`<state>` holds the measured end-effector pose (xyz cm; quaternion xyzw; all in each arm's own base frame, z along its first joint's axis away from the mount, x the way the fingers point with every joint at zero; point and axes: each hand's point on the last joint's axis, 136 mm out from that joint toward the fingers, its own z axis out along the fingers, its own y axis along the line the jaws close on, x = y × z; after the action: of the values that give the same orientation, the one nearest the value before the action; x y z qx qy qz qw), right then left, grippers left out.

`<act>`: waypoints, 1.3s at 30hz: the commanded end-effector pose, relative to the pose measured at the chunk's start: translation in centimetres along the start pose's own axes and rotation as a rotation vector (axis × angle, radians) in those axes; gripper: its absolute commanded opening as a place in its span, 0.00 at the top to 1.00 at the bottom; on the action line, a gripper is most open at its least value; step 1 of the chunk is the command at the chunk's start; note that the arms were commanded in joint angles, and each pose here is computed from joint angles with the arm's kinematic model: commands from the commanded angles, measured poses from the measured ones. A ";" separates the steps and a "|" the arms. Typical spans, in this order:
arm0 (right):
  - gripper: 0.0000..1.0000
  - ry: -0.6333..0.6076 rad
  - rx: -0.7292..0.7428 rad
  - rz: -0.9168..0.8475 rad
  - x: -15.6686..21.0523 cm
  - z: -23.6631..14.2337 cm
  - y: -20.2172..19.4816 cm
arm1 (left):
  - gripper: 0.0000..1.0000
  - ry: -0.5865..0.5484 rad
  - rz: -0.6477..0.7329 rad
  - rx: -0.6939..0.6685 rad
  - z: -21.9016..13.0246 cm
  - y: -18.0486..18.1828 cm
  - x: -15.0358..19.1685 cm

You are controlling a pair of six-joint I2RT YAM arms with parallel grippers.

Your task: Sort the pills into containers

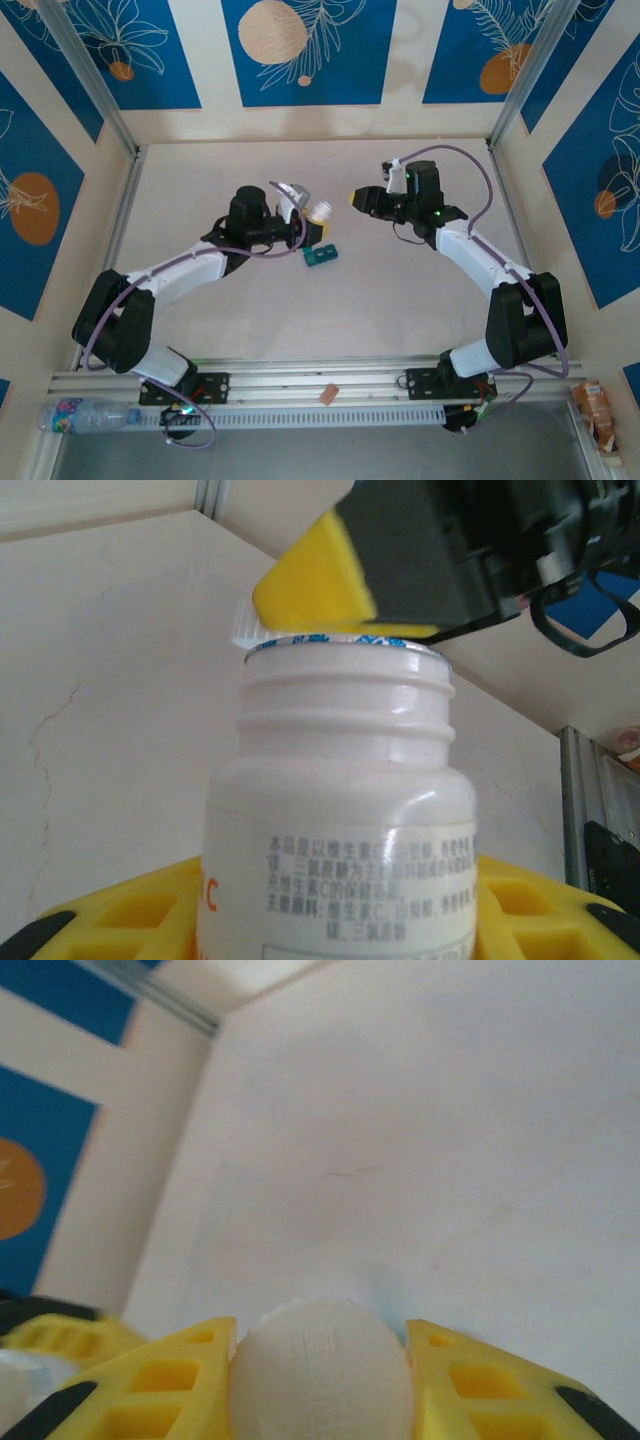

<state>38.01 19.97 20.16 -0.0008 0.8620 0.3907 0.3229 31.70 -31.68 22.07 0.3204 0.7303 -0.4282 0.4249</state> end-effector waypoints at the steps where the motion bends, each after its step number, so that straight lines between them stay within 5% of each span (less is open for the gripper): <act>1: 0.67 0.058 0.338 0.112 3.4 0.5 -7.7 | 1.00 -0.022 0.029 -0.053 -1.1 0.4 -0.5; 7: 0.68 0.051 0.586 0.248 6.1 0.7 -13.2 | 1.00 -0.019 0.028 -0.112 -1.7 1.1 0.3; 18: 0.68 0.026 0.843 0.313 7.4 0.8 -16.5 | 1.00 -0.020 0.025 -0.134 -2.2 1.3 0.9; 39: 0.51 0.094 0.858 0.276 10.1 2.0 -15.3 | 1.00 -0.023 0.026 -0.140 -2.5 1.4 1.6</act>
<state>35.01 12.99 2.71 0.2288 0.9515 0.0394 0.2020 31.07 -28.98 19.40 0.2923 0.7644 -0.3757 0.4348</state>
